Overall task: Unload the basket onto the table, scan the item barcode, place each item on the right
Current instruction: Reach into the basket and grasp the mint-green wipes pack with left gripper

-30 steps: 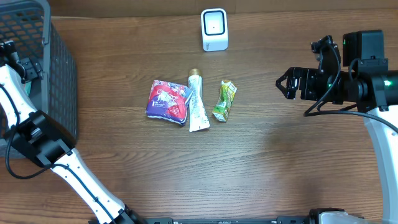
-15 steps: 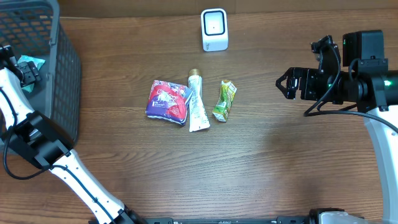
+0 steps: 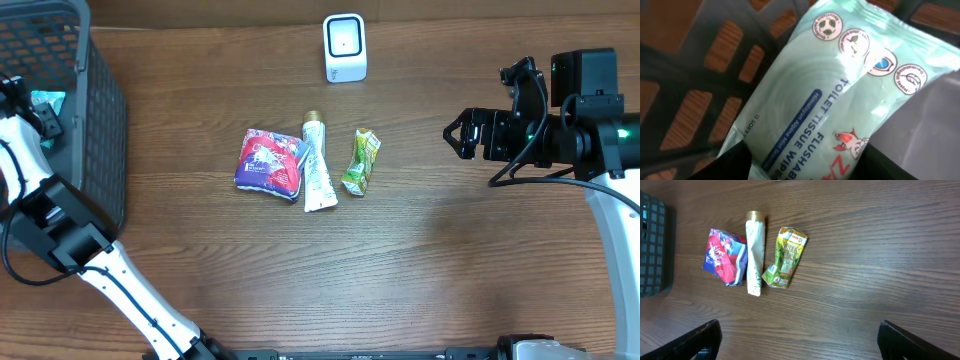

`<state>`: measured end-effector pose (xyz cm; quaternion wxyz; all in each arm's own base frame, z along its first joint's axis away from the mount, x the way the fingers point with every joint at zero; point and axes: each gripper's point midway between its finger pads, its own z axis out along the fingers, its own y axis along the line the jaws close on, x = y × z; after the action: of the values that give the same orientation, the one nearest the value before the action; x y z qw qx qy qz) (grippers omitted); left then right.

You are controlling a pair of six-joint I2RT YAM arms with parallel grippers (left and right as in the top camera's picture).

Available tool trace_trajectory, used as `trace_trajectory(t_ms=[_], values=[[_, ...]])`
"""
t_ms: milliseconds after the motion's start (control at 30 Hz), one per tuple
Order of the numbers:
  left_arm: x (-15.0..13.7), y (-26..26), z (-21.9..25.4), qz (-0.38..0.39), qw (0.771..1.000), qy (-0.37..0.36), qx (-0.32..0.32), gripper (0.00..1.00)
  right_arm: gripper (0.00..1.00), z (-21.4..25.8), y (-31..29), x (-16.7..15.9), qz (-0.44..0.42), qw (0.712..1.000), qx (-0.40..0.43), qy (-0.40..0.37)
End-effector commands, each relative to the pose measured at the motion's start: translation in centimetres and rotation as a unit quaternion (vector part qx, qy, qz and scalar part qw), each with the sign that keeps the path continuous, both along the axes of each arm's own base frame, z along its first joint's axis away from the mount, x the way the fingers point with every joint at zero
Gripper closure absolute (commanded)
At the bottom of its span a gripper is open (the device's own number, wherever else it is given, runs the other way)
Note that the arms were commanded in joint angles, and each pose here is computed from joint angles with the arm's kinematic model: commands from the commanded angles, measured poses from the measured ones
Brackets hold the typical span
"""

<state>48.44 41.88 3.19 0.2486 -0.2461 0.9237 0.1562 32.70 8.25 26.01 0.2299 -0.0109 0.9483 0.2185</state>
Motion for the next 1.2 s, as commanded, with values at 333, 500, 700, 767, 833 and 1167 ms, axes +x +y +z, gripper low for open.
trace_trajectory(t_ms=[333,500,700,767,833,1167], values=[[-5.4,-4.9,-12.1,0.017,0.983,0.136,-0.121,0.96,0.0,1.0,0.4,0.2,0.003,1.0,0.008,-0.013],[-3.6,-4.9,-3.9,0.006,0.988,0.092,-0.124,0.96,0.0,1.0,0.4,0.2,0.003,1.0,0.008,-0.013],[-2.2,-6.3,14.6,-0.02,0.995,-0.043,-0.085,0.96,0.0,1.0,0.4,0.2,0.003,1.0,0.008,-0.013],[-2.9,-7.2,19.9,-0.021,0.994,-0.083,-0.065,0.96,0.0,1.0,0.4,0.2,0.003,1.0,0.008,-0.013],[-3.9,-8.7,25.5,-0.031,0.991,-0.124,-0.045,0.96,0.0,1.1,0.4,0.2,0.003,1.0,0.007,-0.014],[-12.2,-24.0,40.3,-0.101,0.97,-0.212,-0.065,0.96,0.0,2.1,0.4,1.7,0.003,0.999,0.009,-0.053]])
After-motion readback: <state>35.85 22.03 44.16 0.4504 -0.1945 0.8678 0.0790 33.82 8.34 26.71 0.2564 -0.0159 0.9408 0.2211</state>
